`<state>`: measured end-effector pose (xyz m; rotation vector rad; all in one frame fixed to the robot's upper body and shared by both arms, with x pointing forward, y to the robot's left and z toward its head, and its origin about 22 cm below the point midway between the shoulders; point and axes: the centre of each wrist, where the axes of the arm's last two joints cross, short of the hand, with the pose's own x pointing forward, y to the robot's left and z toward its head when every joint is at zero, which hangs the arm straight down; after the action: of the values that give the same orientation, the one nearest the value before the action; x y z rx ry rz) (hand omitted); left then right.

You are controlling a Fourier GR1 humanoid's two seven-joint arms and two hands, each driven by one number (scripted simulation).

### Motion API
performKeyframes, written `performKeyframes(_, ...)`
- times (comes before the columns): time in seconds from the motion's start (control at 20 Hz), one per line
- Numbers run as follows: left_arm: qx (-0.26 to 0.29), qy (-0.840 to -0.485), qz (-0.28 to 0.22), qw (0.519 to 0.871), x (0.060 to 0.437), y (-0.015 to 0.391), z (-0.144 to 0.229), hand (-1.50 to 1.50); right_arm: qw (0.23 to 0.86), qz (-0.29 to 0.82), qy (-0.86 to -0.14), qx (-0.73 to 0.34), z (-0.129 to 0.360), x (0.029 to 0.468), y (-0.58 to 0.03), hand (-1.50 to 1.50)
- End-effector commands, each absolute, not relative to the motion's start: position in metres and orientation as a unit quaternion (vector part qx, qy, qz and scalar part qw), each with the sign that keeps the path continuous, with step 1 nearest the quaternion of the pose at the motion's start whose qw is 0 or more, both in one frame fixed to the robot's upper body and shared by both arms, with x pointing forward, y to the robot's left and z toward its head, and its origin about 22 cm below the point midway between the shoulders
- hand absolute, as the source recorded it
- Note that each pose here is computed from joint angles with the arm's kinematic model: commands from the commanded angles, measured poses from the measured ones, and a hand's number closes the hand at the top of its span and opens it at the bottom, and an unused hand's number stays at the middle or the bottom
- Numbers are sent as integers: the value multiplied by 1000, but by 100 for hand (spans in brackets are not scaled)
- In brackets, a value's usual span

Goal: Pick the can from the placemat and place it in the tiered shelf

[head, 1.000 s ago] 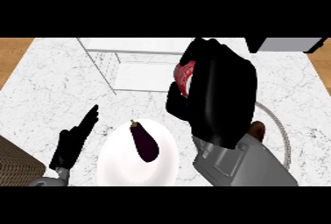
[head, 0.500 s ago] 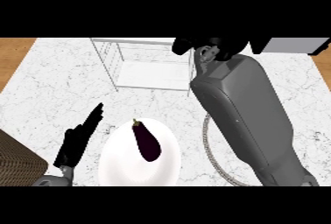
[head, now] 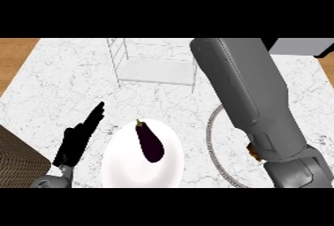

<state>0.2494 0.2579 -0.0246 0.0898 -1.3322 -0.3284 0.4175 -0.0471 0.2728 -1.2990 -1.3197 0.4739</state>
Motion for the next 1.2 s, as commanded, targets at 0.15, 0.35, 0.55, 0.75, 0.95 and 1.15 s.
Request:
performKeyframes(0.15, 40, -621, -156, 767, 247, 242, -35, 0, 632, 231, -524, -523, 229, 454, -63, 150)
performKeyframes(0.35, 30, -625, -157, 764, 263, 247, -13, 0, 674, 180, -564, -441, 220, 452, -57, 150)
performKeyframes(0.55, 23, -629, -175, 757, 264, 244, -17, 0, 750, 18, -580, -316, 220, 456, -85, -150)
performKeyframes(0.75, 24, -620, -173, 765, 258, 251, -23, 0, 736, -60, -626, -251, 228, 458, -94, -150)
performKeyframes(0.95, 29, -626, -168, 761, 260, 248, -21, 0, 679, -103, -682, -250, 220, 459, -92, -150)
performKeyframes(1.15, 38, -614, -160, 772, 244, 268, -28, 0, 626, -181, -702, -287, 235, 458, -86, -150)
